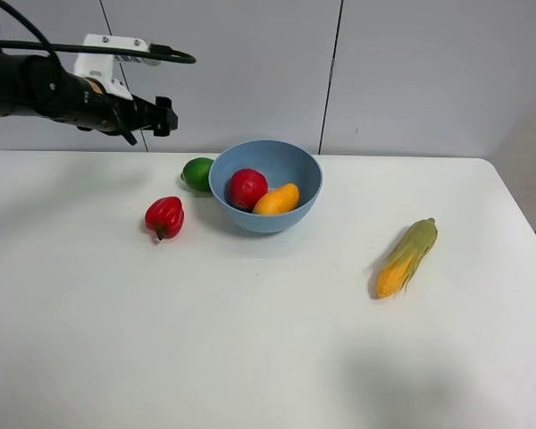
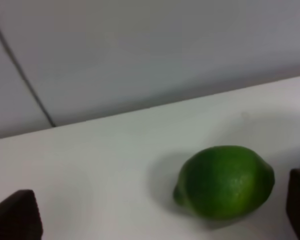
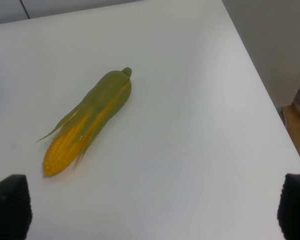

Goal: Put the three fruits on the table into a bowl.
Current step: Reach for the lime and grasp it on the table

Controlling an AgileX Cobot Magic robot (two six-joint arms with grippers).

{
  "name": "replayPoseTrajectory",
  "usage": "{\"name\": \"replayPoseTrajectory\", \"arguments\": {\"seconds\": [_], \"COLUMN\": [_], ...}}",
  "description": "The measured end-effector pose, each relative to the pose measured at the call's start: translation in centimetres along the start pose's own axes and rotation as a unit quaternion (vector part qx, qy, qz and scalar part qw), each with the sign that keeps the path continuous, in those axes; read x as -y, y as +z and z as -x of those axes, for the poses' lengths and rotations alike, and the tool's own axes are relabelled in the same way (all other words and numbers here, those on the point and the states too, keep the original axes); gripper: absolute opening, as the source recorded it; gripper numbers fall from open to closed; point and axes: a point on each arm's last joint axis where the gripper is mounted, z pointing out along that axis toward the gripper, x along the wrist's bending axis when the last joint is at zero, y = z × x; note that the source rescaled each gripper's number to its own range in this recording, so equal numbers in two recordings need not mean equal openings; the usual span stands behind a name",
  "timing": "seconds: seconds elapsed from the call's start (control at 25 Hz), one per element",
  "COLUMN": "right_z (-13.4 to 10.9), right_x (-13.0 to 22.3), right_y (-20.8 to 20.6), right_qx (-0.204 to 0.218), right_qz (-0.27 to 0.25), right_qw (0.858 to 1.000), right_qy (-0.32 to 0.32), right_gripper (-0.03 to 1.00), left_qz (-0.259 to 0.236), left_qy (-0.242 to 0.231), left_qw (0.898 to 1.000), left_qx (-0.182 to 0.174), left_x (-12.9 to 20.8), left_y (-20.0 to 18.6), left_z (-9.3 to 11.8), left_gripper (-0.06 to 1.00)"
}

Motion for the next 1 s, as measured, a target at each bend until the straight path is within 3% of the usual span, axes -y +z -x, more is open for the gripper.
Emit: {"name": "replayPoseTrajectory", "arguments": {"seconds": [0.32, 0.64, 1.0], "right_z": [0.0, 0.0, 0.0], "right_x": [0.0, 0.0, 0.0], "right_y": [0.0, 0.0, 0.0], "right_qx": [0.000, 0.000, 0.000], "right_qz": [0.000, 0.000, 0.000], "right_qw": [1.000, 1.000, 1.000], "right_qy": [0.000, 0.000, 0.000], "right_gripper": [0.99, 0.99, 0.99], "left_qz": [-0.034, -0.036, -0.015], "left_qy": [-0.012, -0.008, -0.010], "left_qw": [0.999, 0.999, 1.000], "left_qx": [0.002, -0.004, 0.011], "left_x": [2.9, 5.0, 5.8], "left_y": [4.8, 7.3, 8.3], "left_z": [0.5, 0.2, 2.6], "left_gripper": [1.00, 1.00, 1.00]}}
